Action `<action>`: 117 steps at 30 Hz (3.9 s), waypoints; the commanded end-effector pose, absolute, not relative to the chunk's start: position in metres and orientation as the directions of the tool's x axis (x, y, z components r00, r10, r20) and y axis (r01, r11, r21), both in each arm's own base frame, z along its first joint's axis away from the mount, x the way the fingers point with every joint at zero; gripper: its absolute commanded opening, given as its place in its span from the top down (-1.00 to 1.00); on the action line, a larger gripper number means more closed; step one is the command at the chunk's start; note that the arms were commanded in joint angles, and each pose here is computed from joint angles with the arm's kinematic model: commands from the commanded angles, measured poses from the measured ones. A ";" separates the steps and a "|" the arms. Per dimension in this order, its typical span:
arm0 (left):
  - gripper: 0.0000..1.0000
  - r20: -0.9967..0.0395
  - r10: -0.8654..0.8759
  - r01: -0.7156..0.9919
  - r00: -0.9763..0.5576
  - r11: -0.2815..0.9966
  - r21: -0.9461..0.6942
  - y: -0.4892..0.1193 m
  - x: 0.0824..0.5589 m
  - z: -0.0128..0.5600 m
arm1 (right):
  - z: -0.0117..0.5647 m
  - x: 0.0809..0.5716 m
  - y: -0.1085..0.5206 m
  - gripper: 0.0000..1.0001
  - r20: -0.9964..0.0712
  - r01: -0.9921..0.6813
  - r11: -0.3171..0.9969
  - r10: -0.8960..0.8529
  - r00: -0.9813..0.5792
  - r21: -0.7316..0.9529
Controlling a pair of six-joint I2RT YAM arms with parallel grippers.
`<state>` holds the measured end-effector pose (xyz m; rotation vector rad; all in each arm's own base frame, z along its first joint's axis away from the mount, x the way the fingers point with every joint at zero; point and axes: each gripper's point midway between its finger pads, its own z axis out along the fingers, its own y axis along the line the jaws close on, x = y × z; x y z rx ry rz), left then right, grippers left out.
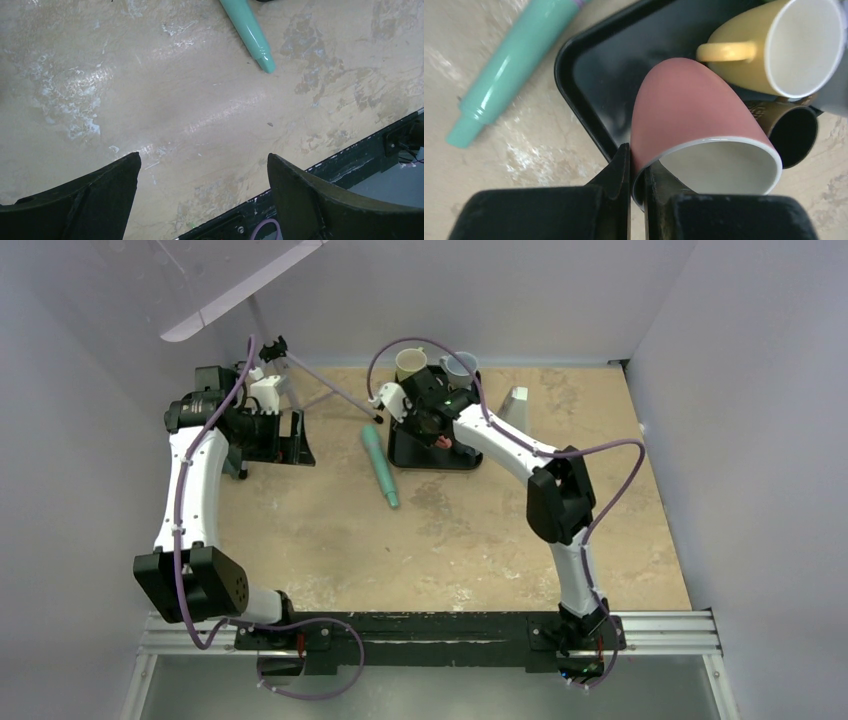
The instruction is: Turn the mug right side up
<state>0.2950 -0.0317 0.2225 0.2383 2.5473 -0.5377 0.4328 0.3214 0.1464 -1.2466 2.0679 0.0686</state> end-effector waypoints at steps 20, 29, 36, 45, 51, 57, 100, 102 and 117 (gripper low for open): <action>-1.00 -0.555 0.084 0.278 -0.828 0.921 -0.275 -0.023 0.301 0.226 | 0.128 0.489 0.310 1.00 -0.369 -0.732 0.408 -0.901 -0.227 -0.546; -1.00 -0.558 0.085 0.279 -0.826 0.921 -0.271 -0.023 0.300 0.226 | 0.137 0.518 0.330 1.00 -0.412 -0.688 0.373 -0.904 -0.116 -0.623; -1.00 -0.559 0.088 0.279 -0.824 0.922 -0.267 -0.023 0.300 0.226 | 0.146 0.522 0.343 1.00 -0.442 -0.692 0.356 -0.895 -0.059 -0.628; -1.00 -0.558 0.085 0.274 -0.826 0.925 -0.264 -0.021 0.301 0.225 | 0.142 0.480 0.316 1.00 -0.343 -0.792 0.277 -0.935 -0.091 -0.544; -1.00 -0.554 0.084 0.272 -0.828 0.925 -0.267 -0.021 0.302 0.224 | 0.134 0.467 0.305 1.00 -0.295 -0.822 0.251 -0.950 -0.106 -0.511; -1.00 -0.549 0.088 0.271 -0.831 0.927 -0.261 -0.020 0.302 0.222 | 0.141 0.483 0.308 0.48 -0.318 -0.769 0.293 -0.940 -0.123 -0.569; -0.13 -0.510 -0.205 -0.301 -0.836 0.947 0.114 0.199 0.395 0.086 | 0.251 0.440 0.298 -0.56 -0.631 -0.559 0.601 -0.757 -0.170 -0.571; -0.01 -0.494 -0.208 -0.306 -0.844 0.944 0.125 0.202 0.394 0.080 | 0.251 0.440 0.299 -0.56 -0.626 -0.560 0.596 -0.762 -0.167 -0.576; 1.00 -0.548 -0.228 -0.357 -0.805 0.924 0.139 0.224 0.355 0.123 | 0.270 0.427 0.299 -0.55 -0.676 -0.552 0.632 -0.720 -0.158 -0.545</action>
